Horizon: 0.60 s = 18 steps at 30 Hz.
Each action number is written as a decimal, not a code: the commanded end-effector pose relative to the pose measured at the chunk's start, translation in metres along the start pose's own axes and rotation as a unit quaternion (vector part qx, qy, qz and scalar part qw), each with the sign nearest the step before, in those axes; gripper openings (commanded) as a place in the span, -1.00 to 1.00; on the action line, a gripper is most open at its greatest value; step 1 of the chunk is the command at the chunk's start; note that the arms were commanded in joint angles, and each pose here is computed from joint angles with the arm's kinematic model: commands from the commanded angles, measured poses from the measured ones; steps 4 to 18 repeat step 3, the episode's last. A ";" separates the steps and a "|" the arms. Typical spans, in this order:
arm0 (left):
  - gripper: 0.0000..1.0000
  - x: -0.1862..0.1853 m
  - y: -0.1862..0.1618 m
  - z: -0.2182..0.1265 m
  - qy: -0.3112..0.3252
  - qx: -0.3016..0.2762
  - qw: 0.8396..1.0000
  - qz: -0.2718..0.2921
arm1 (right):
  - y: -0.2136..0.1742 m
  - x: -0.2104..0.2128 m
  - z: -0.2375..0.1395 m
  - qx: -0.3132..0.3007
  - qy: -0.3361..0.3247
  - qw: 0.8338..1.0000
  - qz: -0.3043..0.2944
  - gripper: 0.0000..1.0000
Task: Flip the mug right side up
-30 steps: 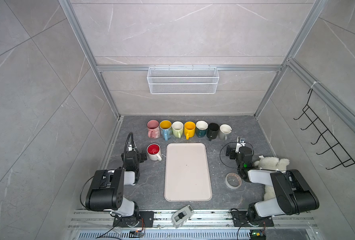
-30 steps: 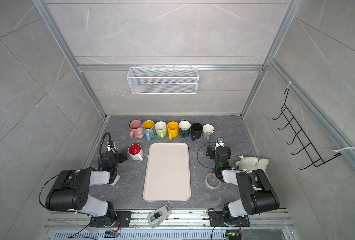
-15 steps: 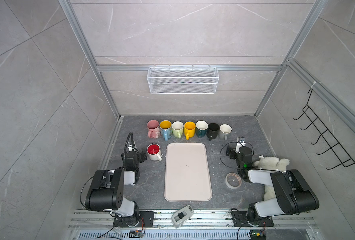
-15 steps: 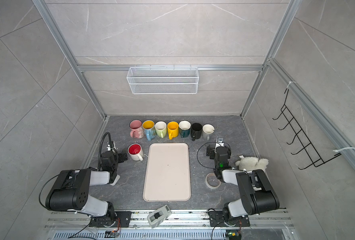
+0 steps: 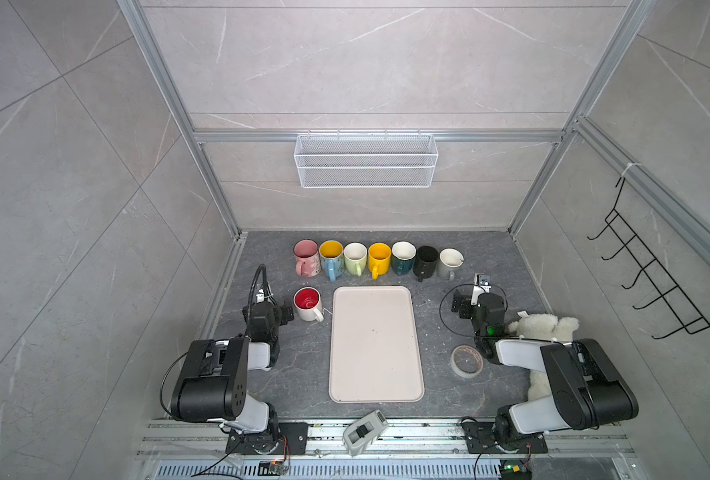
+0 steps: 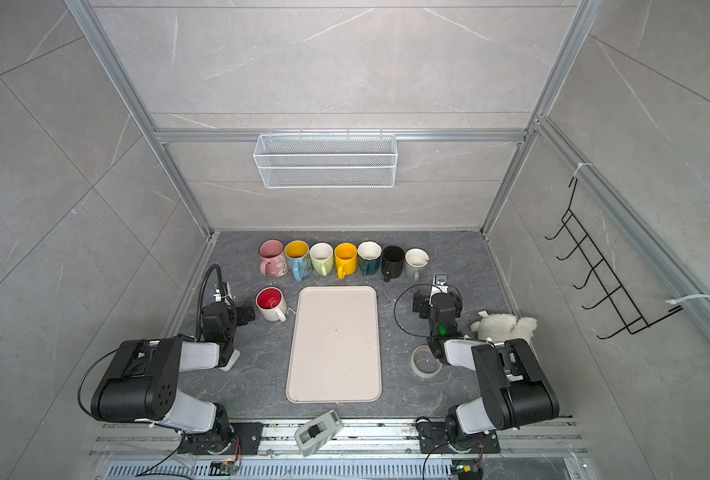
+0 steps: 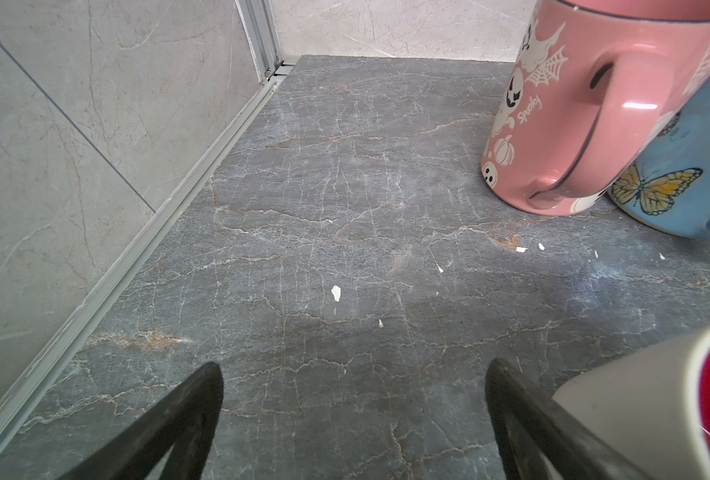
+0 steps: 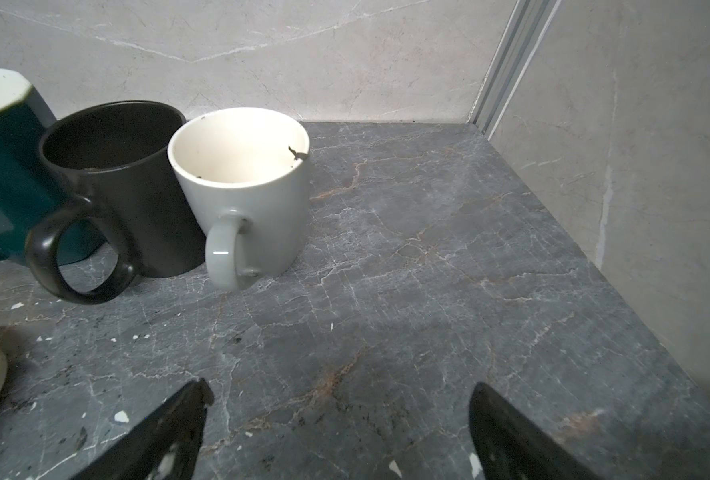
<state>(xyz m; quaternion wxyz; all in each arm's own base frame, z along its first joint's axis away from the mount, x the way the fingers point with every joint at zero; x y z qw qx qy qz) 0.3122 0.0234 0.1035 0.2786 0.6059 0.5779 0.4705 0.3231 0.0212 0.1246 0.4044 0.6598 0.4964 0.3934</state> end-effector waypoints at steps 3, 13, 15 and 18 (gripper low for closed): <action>1.00 0.002 0.010 0.001 0.002 -0.021 1.000 -0.008 | 0.002 0.001 0.003 0.004 0.001 1.000 -0.001 0.98; 1.00 0.002 0.010 0.001 0.002 -0.021 1.000 -0.008 | 0.002 0.001 0.003 0.004 0.001 1.000 -0.001 0.98; 1.00 0.002 0.010 0.001 0.002 -0.021 1.000 -0.008 | 0.002 0.001 0.003 0.004 0.001 1.000 -0.001 0.98; 1.00 0.002 0.010 0.001 0.002 -0.021 1.000 -0.008 | 0.002 0.001 0.003 0.004 0.001 1.000 -0.001 0.98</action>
Point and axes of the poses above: each gripper's point midway between its finger pads, its own z axis out along the fingers, its own x axis along the line the jaws close on, y = z × x, the point moved 7 cm from there along -z, back along the fingers, and after that the axes turned 12 degrees about z, right-handed, at the moved point
